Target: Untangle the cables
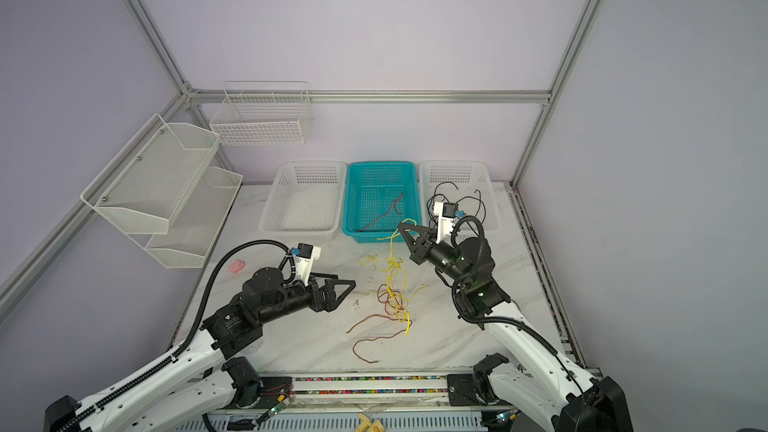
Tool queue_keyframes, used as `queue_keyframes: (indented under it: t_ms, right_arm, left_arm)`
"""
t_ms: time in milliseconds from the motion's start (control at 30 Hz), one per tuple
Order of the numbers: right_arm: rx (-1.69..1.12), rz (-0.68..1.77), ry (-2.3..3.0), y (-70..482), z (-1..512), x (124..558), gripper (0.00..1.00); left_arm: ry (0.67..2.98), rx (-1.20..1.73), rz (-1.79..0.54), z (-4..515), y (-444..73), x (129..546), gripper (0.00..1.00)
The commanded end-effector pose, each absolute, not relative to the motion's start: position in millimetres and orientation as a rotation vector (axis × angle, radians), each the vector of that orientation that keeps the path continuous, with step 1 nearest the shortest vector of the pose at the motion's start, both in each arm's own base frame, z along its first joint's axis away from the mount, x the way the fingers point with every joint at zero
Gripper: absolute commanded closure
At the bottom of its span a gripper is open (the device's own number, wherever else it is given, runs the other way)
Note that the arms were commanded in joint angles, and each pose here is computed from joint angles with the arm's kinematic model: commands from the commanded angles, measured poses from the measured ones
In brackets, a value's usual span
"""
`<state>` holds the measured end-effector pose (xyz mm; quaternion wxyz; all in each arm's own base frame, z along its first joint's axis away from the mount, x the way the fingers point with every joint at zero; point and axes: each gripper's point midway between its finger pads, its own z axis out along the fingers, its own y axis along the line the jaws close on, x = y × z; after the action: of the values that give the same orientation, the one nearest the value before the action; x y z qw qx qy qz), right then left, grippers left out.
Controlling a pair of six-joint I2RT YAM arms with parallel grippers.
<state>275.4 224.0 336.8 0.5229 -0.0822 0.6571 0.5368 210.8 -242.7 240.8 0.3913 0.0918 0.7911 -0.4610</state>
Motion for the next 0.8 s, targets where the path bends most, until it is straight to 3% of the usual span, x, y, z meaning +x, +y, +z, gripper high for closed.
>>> queue_keyframes:
  t_ms: [0,200,533,767]
  right_arm:
    - [-0.312,1.380,1.467,233,354,255,1.00]
    - [-0.430,1.459,1.426,243,352,239,1.00]
    - [-0.550,1.560,1.428,257,347,227,1.00]
    - [-0.598,1.585,1.467,264,338,224,1.00]
  left_arm:
    - [1.866,0.259,-1.280,272,-255,213,0.00]
    - [1.881,0.315,-1.296,272,-266,214,0.05]
    - [1.959,0.513,-1.214,263,-276,208,0.25]
    - [2.006,0.643,-1.061,271,-273,210,0.20]
